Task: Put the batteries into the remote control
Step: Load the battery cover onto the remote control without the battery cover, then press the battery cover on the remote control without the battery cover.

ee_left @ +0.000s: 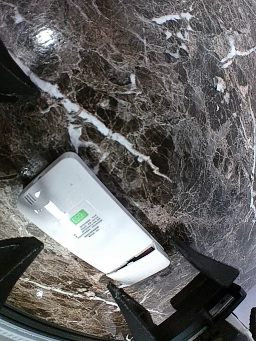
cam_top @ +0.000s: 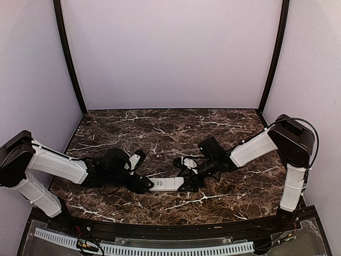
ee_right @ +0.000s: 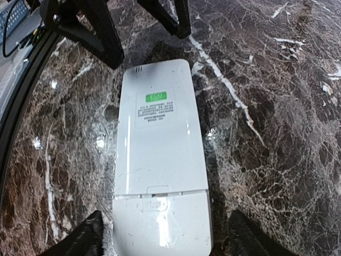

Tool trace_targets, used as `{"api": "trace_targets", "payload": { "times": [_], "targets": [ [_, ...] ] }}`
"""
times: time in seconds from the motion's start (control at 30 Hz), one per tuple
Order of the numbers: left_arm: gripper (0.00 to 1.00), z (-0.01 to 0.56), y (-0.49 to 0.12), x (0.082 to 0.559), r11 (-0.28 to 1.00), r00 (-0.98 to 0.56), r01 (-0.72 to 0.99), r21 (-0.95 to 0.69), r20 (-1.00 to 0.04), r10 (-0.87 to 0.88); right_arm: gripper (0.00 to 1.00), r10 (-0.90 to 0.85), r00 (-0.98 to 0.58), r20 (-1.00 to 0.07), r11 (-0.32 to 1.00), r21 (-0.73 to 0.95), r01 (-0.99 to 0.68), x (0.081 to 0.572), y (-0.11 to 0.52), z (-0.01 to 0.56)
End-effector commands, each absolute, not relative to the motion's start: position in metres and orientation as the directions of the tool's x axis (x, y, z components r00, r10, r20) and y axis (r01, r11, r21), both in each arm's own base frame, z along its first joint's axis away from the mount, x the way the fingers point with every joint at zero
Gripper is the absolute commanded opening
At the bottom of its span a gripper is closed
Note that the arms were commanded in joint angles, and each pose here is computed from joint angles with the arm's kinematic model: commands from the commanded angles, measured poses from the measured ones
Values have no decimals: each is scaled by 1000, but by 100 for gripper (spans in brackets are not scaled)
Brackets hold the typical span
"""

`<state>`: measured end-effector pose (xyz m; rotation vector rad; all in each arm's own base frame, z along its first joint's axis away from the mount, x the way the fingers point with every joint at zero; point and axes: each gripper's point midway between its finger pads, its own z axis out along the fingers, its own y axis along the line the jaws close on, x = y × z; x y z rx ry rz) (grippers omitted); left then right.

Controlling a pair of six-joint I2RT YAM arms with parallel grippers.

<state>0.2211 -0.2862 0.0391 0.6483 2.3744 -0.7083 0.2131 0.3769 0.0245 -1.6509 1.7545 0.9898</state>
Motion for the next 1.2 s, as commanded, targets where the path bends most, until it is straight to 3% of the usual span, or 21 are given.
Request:
{"api": "trace_targets", "payload": {
  "times": [0.0, 0.53, 0.67, 0.77, 0.83, 0.9, 1.0, 1.07, 1.17],
  "targets": [
    [87, 42, -289, 224, 730, -708, 598, -331, -645, 287, 96, -642, -138, -754, -1, 181, -983, 210, 372, 16],
    [87, 51, -289, 225, 718, -680, 618, -321, -677, 282, 99, -549, -35, -835, -19, 55, -998, 220, 381, 100],
    [87, 60, -289, 227, 720, -664, 620, -312, -698, 270, 99, -460, 6, -888, 170, -95, -981, 258, 381, 168],
    [87, 72, -288, 229, 717, -645, 624, -310, -723, 248, 99, -312, 31, -950, 458, -179, -871, 299, 359, 232],
    [87, 79, -287, 231, 719, -631, 623, -309, -742, 228, 99, -156, 33, -987, 603, -122, -789, 315, 336, 270],
    [87, 85, -284, 232, 726, -625, 612, -312, -754, 203, 99, 26, -42, -999, 718, 48, -694, 333, 309, 293],
    [84, 85, -278, 234, 753, -643, 577, -315, -744, 182, 98, 6, -206, -979, 703, 150, -695, 343, 305, 286],
    [80, 81, -274, 234, 775, -666, 545, -320, -727, 168, 90, -46, -354, -934, 695, 225, -683, 342, 312, 273],
    [74, 77, -270, 231, 781, -685, 523, -341, -713, 147, 68, -96, -581, -808, 706, 356, -612, 328, 321, 241]
  ]
}}
